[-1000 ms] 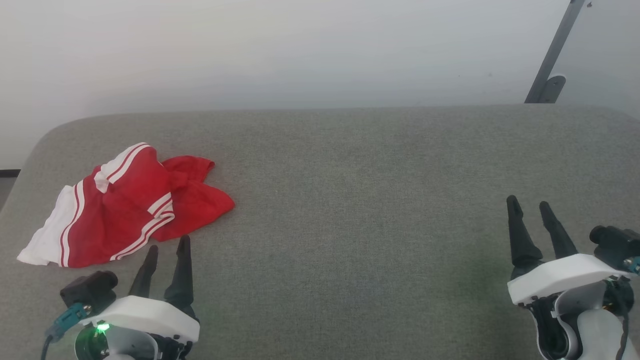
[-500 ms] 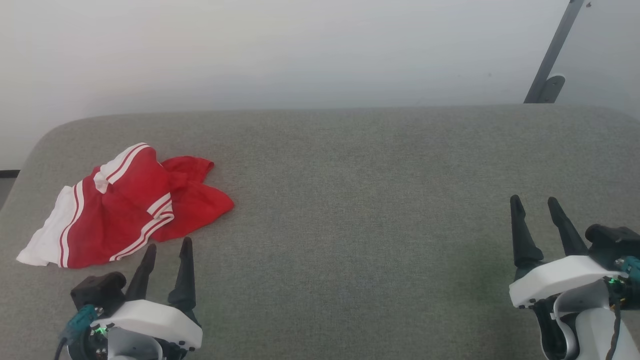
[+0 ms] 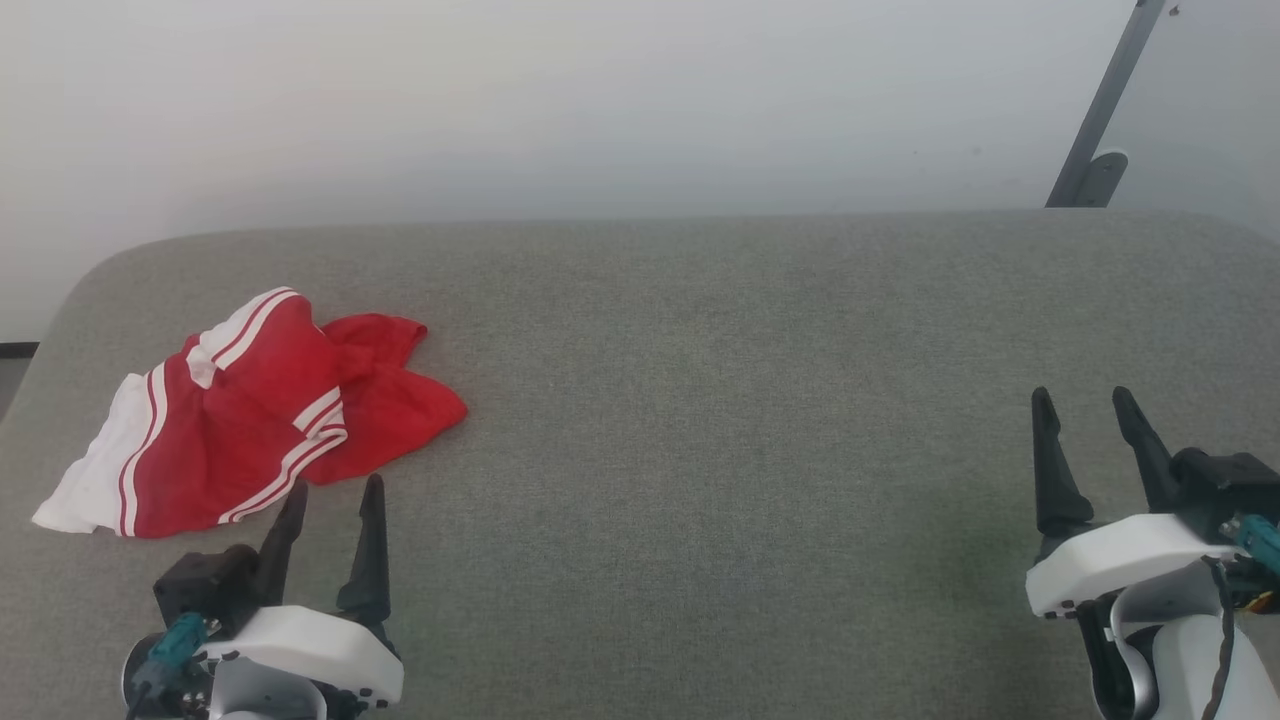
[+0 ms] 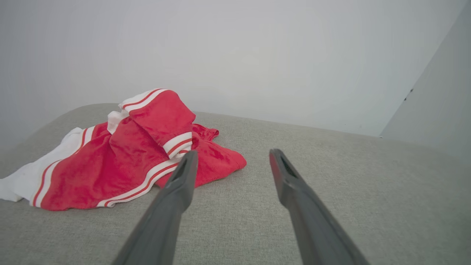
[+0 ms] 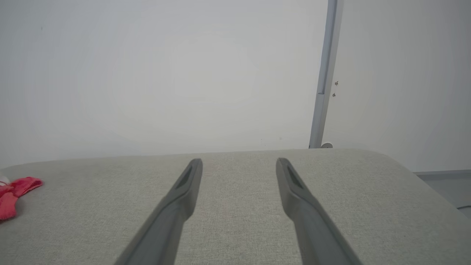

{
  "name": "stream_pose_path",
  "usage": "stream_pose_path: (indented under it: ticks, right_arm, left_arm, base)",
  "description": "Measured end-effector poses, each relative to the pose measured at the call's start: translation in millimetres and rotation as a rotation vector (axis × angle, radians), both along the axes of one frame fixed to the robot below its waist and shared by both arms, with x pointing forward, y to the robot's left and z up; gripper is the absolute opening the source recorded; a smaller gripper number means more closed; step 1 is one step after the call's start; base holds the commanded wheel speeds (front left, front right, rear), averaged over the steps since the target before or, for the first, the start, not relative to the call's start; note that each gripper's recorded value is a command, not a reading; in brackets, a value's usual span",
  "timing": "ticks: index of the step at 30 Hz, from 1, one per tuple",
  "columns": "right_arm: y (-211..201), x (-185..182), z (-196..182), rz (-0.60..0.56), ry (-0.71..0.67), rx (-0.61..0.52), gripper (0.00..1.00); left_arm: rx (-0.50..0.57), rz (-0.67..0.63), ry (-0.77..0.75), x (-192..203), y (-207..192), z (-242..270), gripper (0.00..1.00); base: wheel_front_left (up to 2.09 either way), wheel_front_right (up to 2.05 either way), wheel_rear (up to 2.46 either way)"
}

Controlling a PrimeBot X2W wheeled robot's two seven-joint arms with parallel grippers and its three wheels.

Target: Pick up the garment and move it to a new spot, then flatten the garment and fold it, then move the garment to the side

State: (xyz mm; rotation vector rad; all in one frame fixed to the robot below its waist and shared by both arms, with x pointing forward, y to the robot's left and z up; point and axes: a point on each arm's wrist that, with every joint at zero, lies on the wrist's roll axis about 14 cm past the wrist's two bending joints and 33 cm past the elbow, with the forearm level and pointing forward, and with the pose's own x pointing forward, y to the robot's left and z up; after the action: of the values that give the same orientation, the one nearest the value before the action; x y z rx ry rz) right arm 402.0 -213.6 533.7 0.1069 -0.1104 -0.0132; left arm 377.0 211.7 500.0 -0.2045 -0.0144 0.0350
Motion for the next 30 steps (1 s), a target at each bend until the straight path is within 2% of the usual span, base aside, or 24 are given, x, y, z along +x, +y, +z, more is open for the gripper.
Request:
stream_pose_path:
  ticks: [30]
  right_arm:
    - [-8.2, -2.5, 4.1, -0.034, -0.032, -0.181, 1.00]
  left_arm:
    - [0.168, -0.027, -0.011, 0.2, 1.7, -6.6, 1.00]
  base:
    - [0.00, 0.00, 0.00]
